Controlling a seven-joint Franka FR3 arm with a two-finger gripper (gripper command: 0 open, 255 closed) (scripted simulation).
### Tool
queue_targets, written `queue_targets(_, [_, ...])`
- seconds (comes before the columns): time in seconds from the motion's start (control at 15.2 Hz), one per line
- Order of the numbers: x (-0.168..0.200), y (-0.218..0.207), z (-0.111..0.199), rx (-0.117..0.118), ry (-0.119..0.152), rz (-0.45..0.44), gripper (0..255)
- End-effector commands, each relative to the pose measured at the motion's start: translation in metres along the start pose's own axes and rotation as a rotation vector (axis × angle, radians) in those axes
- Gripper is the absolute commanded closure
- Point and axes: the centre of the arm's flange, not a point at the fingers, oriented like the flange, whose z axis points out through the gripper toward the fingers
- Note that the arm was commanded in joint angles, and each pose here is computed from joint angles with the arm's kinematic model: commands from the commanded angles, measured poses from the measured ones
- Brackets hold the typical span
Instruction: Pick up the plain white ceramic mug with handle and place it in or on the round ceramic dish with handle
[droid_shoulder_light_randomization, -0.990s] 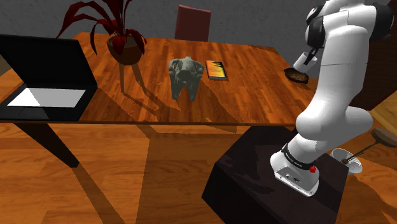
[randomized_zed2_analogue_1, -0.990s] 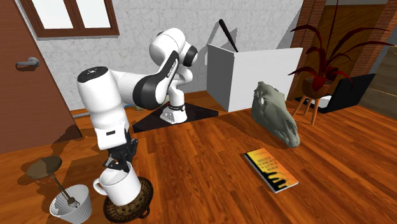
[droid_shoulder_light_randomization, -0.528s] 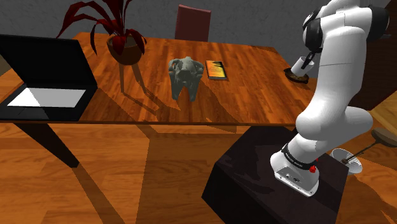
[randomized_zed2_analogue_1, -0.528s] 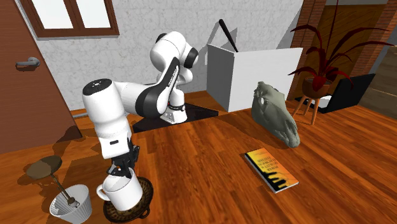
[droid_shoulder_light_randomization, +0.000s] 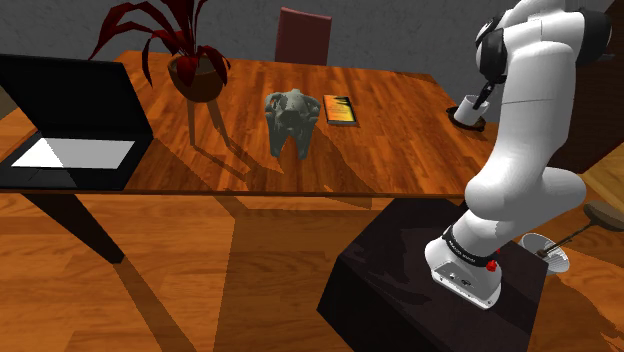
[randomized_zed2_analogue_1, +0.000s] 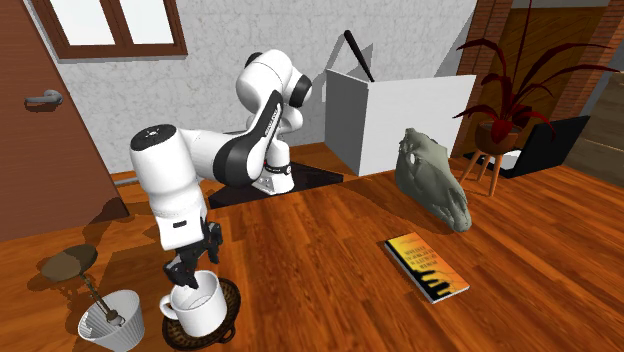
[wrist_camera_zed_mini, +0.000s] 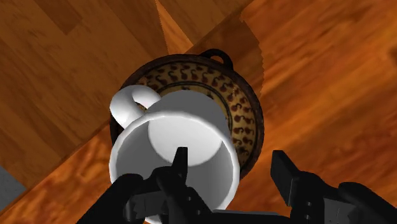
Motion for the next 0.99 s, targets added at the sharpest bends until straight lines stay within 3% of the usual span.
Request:
queue_targets(0.0, [0.000, 0.000, 0.000, 0.000, 0.000, 0.000, 0])
queue_targets(0.2, [0.000, 0.000, 0.000, 0.000, 0.000, 0.000, 0])
queue_targets(0.46, [0.000, 0.000, -0.050, 0.000, 0.000, 0.000, 0])
queue_targets(0.92, [0.000, 0.000, -0.050, 0.000, 0.000, 0.000, 0])
